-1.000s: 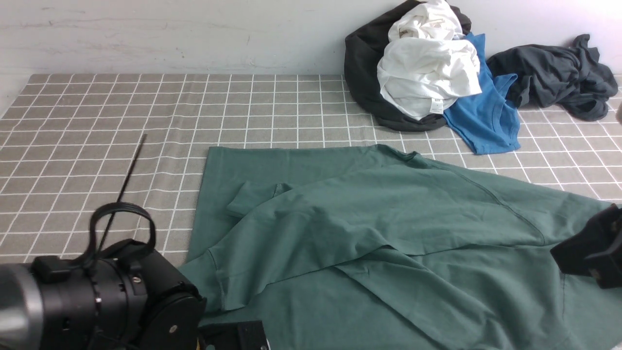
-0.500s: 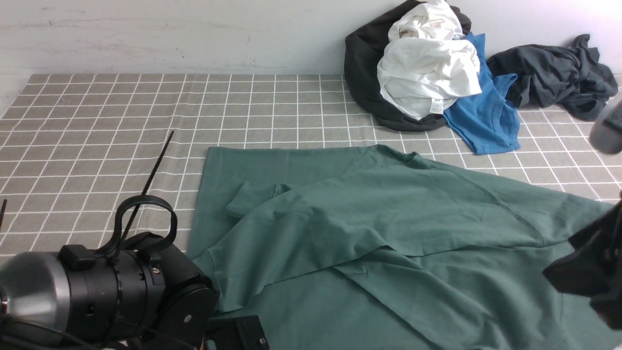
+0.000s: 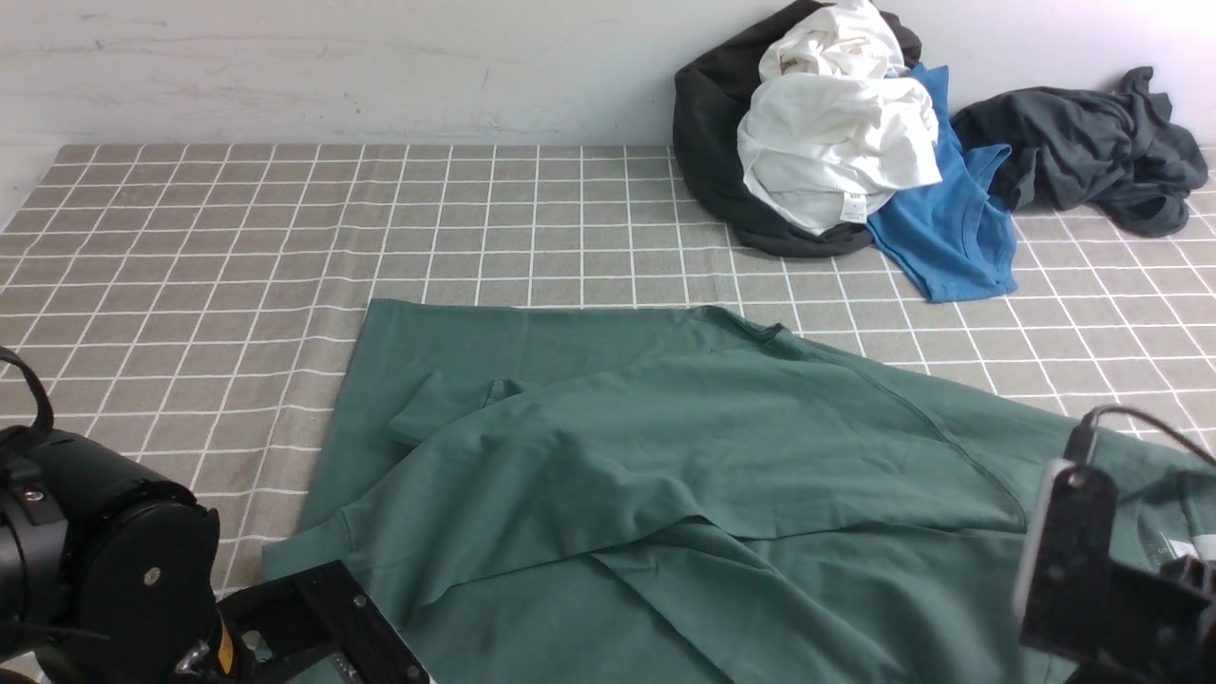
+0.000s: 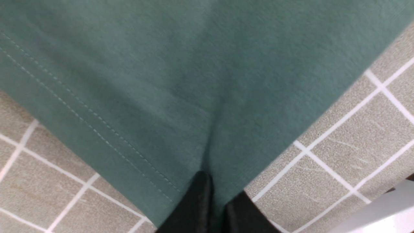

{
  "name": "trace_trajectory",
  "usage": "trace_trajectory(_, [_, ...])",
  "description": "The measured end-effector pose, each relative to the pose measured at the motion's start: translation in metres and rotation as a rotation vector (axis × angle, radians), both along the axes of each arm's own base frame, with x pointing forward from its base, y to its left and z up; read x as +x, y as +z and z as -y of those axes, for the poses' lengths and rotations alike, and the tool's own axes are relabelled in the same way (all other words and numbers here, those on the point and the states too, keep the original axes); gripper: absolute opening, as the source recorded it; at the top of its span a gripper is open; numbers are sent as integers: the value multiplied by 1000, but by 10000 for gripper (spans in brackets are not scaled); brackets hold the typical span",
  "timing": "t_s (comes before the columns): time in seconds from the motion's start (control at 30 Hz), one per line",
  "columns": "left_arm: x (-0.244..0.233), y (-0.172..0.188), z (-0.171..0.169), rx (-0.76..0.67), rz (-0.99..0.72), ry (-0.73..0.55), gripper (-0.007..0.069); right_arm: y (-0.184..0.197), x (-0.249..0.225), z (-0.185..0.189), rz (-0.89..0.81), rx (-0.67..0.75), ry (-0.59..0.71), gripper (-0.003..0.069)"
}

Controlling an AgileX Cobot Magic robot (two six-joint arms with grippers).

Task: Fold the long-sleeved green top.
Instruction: Use both arms simultaneously to clamp the lower edge of the clothing fabric, then use both arms to drag the lower edge of the fabric forward and fold it over the upper edge

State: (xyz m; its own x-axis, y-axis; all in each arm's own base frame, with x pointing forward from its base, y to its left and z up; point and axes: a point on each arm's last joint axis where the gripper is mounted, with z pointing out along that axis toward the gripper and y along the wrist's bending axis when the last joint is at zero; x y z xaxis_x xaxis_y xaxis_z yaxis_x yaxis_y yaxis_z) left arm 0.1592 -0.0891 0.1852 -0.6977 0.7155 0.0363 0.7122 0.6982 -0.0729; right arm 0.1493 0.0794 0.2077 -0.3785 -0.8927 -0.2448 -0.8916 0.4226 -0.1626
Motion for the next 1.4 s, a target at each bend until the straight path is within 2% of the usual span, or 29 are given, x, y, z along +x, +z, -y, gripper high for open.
trace_trajectory(0.13, [0,0,1,-9,-1,6,-7,-28,-1,1,-7,-29,41,377])
trace_trajectory(0.37, [0,0,1,-14,2,8,-7,-48,12,-2,8,-73,91,378])
trace_trajectory(0.43, [0,0,1,-15,3,9,-7,-56,16,-2,-3,-106,120,358])
trace_trajectory(0.5, [0,0,1,-15,4,9,-7,-59,16,-2,-15,-116,126,304])
trace_trajectory(0.57, [0,0,1,-15,3,9,-7,-59,16,-2,-15,-116,126,220])
trace_trajectory(0.63, [0,0,1,-17,4,10,-7,-59,17,-2,-11,-115,127,101])
trace_trajectory(0.67, [0,0,2,-18,6,10,-7,-59,17,-2,-10,-115,127,90])
trace_trajectory(0.7, [0,1,1,-22,14,12,-7,-57,17,-3,-3,-111,126,37])
trace_trajectory(0.77, [0,5,1,-34,37,12,-7,-50,18,-3,10,-107,124,6])
trace_trajectory(0.9, [4,18,3,-57,88,20,-7,-23,30,-8,57,-97,121,-1])
trace_trajectory(1.07, [37,65,6,-103,202,81,-3,35,67,-10,168,-68,49,-1])
trace_trajectory(1.1, [54,82,3,-114,244,106,1,51,84,-6,201,-54,4,-1])
trace_trajectory(1.2, [88,98,-7,-112,299,129,6,66,113,1,212,-21,-71,-1])
trace_trajectory(1.27, [122,103,-15,-99,318,138,6,74,143,6,198,14,-117,-1])
trace_trajectory(1.3, [123,106,-16,-100,327,138,6,72,144,6,189,15,-115,-1])
trace_trajectory(1.4, [177,98,-19,-85,326,146,6,68,182,9,130,38,-134,-1])
